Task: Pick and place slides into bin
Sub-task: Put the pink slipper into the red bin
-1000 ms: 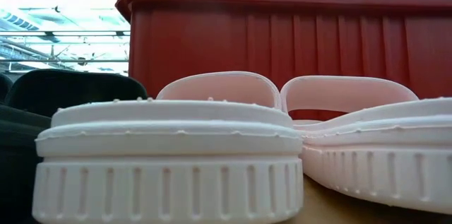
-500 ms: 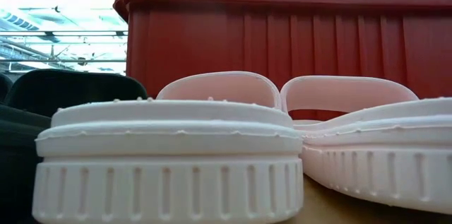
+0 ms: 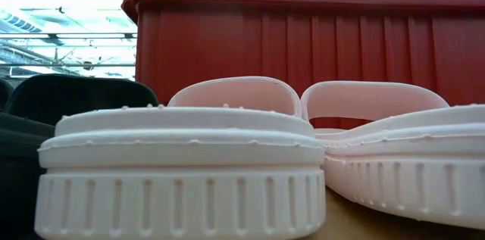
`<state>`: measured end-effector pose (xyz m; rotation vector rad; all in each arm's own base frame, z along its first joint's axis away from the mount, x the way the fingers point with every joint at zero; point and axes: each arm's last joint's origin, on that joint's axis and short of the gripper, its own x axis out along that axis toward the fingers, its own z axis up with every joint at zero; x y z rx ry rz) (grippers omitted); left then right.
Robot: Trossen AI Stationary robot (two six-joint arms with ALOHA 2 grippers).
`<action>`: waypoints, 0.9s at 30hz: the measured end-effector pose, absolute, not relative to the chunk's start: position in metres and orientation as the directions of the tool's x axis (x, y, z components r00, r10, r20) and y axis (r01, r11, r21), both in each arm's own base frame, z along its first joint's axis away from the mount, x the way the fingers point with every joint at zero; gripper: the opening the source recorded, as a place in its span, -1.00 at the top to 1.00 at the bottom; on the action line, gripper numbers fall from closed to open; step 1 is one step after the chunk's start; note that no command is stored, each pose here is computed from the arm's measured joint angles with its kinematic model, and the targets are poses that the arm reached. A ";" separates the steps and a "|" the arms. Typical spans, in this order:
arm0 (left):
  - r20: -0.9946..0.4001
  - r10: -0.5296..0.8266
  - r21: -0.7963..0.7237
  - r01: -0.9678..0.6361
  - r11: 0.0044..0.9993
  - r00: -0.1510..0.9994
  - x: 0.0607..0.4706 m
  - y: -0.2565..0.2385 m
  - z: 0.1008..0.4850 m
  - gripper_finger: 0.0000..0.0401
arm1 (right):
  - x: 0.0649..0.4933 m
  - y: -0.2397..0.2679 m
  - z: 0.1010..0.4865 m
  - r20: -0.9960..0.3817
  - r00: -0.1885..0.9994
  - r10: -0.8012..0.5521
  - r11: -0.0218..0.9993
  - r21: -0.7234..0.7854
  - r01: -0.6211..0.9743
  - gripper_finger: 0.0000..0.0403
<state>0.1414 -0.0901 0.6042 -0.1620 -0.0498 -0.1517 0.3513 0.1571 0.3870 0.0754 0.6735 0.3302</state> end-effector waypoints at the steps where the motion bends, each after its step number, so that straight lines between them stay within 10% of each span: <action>1: 0.062 -0.147 -0.152 0.155 0.976 0.987 0.141 -0.090 0.604 -0.02 | 0.350 0.159 0.385 -0.615 0.723 0.314 0.948 0.171 -0.267 0.09; 27: -0.059 -0.241 -0.143 0.231 0.963 0.969 0.131 -0.094 0.592 -0.02 | 0.359 0.193 0.305 -0.866 0.496 0.067 0.992 0.002 -0.129 0.09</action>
